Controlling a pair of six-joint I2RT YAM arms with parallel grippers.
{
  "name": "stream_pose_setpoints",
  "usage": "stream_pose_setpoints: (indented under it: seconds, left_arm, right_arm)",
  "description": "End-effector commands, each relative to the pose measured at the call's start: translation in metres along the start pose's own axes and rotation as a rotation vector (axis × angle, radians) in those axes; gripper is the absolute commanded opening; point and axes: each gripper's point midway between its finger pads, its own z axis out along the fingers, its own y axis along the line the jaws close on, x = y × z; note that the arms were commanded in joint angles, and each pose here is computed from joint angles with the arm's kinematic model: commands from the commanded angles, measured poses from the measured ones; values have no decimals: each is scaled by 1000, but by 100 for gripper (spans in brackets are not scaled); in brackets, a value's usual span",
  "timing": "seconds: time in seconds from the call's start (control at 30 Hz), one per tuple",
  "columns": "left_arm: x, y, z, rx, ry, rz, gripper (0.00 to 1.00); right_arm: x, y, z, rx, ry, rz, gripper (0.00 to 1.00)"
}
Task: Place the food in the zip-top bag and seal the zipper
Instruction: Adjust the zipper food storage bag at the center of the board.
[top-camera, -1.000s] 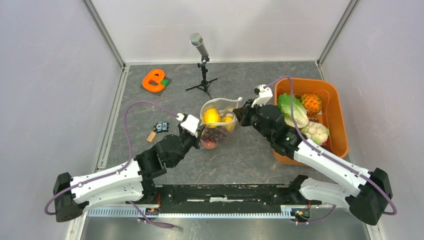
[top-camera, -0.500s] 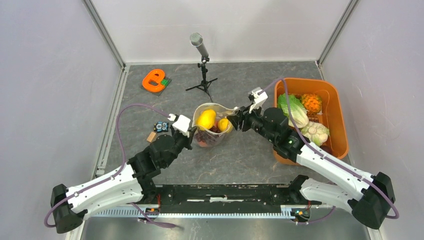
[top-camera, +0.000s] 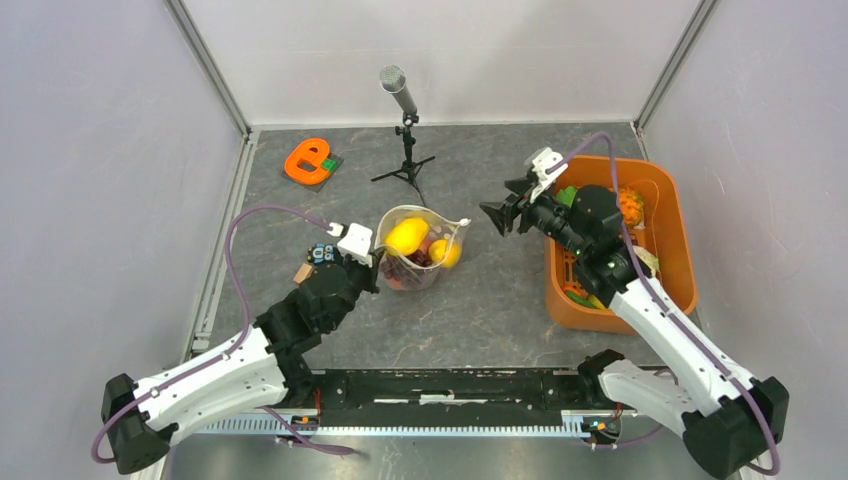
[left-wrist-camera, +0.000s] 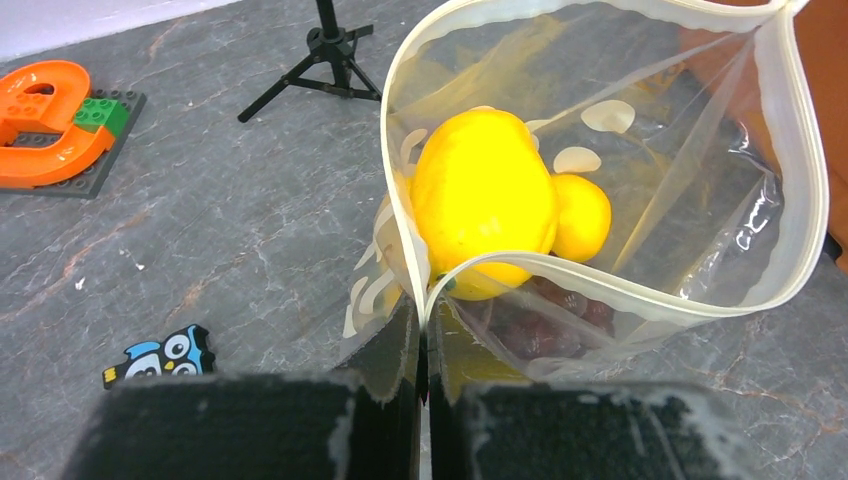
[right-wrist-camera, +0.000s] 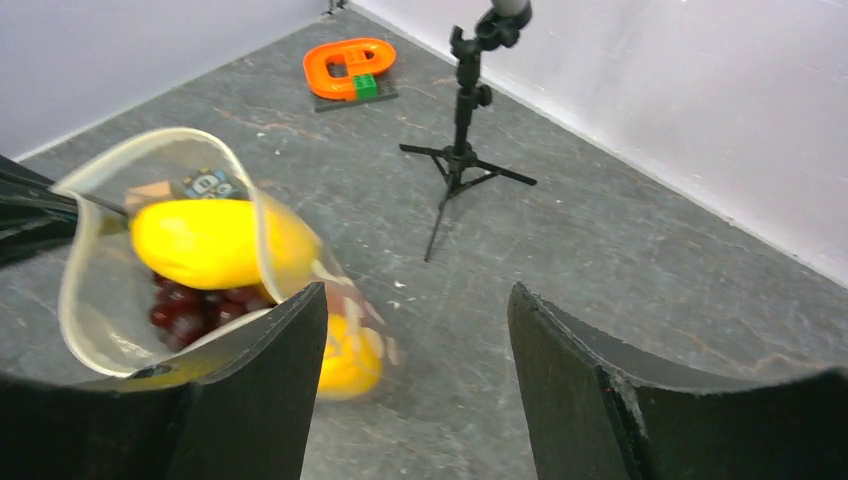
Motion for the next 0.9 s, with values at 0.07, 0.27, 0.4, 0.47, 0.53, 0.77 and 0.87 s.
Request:
stream_pose_setpoints:
  seconds: [0.07, 0.27, 0.4, 0.47, 0.53, 0.77, 0.87]
  left_arm:
    - [-25, 7, 4, -41, -58, -84, 2]
    - [-25, 11, 4, -47, -56, -81, 2]
    - [-25, 10, 6, -40, -50, -94, 2]
    - [-24, 10, 6, -40, -47, -94, 2]
    - [-24, 10, 5, -37, -48, -96, 2]
    - [-23, 10, 6, -34, -41, -101, 2]
    - [-24, 8, 6, -26, -39, -103, 2]
  right_arm:
    - [23, 13, 5, -289, -3, -99, 72]
    - [64, 33, 0, -443, -24, -245, 76]
    - [71, 39, 3, -493, -45, -266, 77]
    - [72, 38, 8, -494, -58, -280, 78]
    - [72, 38, 13, -503, -78, -300, 77]
    - [73, 61, 32, -607, -87, -343, 65]
    - [80, 67, 35, -624, -82, -373, 56]
